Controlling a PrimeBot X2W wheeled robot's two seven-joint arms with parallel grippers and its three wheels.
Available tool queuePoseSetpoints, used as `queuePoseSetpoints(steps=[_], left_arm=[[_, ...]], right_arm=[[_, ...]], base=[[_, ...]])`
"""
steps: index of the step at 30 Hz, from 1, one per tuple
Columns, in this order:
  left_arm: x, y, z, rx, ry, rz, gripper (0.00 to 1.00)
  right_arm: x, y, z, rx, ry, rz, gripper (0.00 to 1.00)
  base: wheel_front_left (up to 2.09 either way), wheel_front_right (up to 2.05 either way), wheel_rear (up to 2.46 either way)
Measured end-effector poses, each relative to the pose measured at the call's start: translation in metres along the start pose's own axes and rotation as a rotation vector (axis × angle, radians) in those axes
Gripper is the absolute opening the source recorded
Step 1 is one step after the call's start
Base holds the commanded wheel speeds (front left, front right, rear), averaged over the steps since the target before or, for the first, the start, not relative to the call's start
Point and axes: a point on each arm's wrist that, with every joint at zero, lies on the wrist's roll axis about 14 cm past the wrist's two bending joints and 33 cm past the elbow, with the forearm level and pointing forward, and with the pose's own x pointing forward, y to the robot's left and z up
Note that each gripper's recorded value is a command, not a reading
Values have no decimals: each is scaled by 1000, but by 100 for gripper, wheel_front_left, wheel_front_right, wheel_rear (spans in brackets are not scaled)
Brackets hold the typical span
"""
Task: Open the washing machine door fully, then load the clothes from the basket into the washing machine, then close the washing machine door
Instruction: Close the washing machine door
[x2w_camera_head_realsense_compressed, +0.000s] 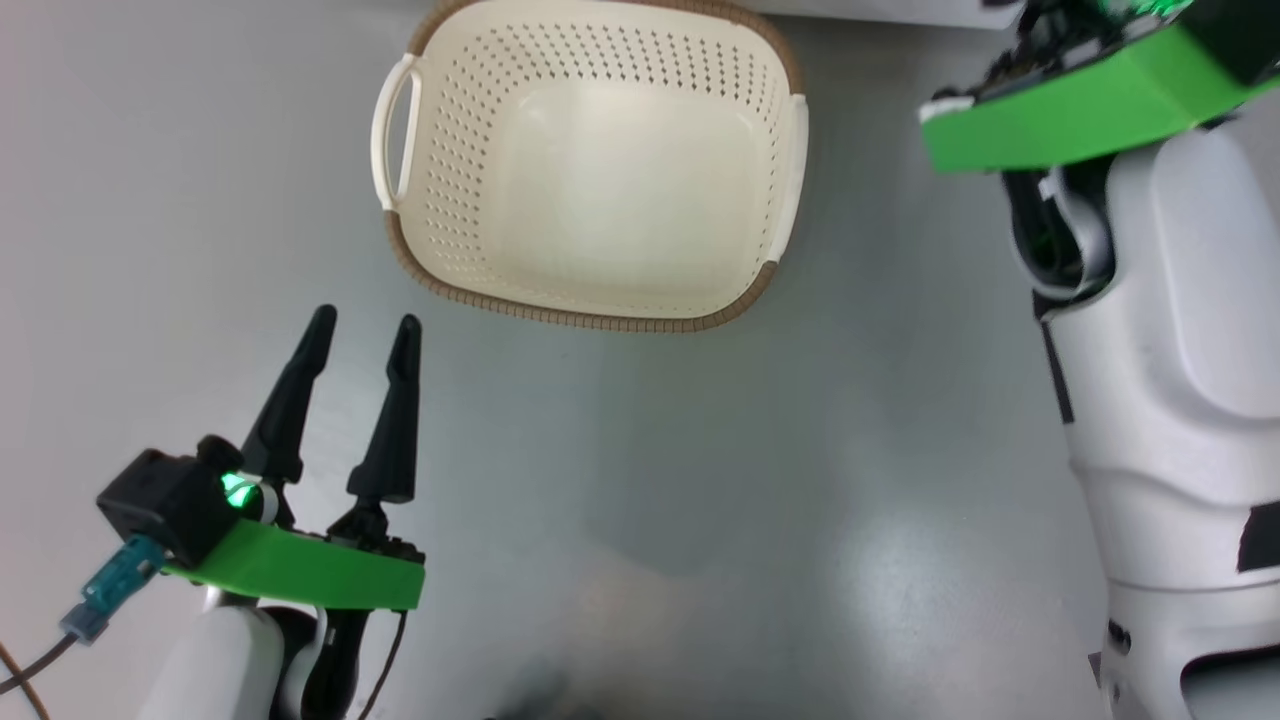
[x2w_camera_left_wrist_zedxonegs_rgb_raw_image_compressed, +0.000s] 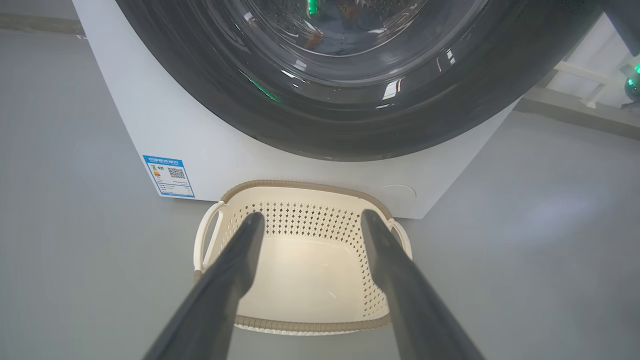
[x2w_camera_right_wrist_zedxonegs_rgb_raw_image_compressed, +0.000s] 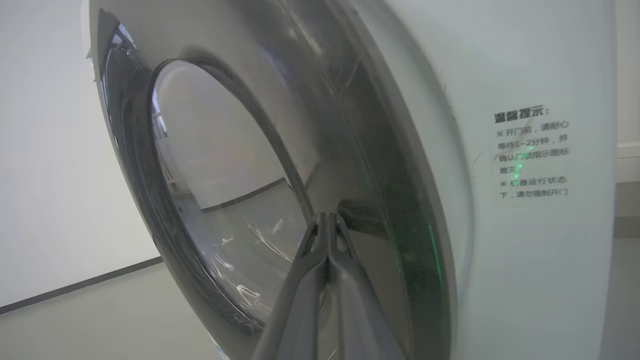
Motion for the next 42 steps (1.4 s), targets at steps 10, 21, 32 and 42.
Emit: queuePoseSetpoints(steps=[10, 21, 32, 42], left_arm=[[12, -4, -16, -18, 33, -12, 100], [12, -6, -18, -28, 36, -13, 100], [15, -11, 1, -36, -21, -27, 100], [14, -21, 18, -30, -67, -67, 100]], right_arm=[[25, -24, -3, 5, -49, -38, 0], [28, -22, -8, -12, -32, -25, 0], [-15, -8, -25, -18, 79, -8, 0], [-79, -21, -34, -8, 196, -97, 0]], base=[[0, 0, 0], [0, 0, 0], [0, 0, 0], [0, 0, 0]])
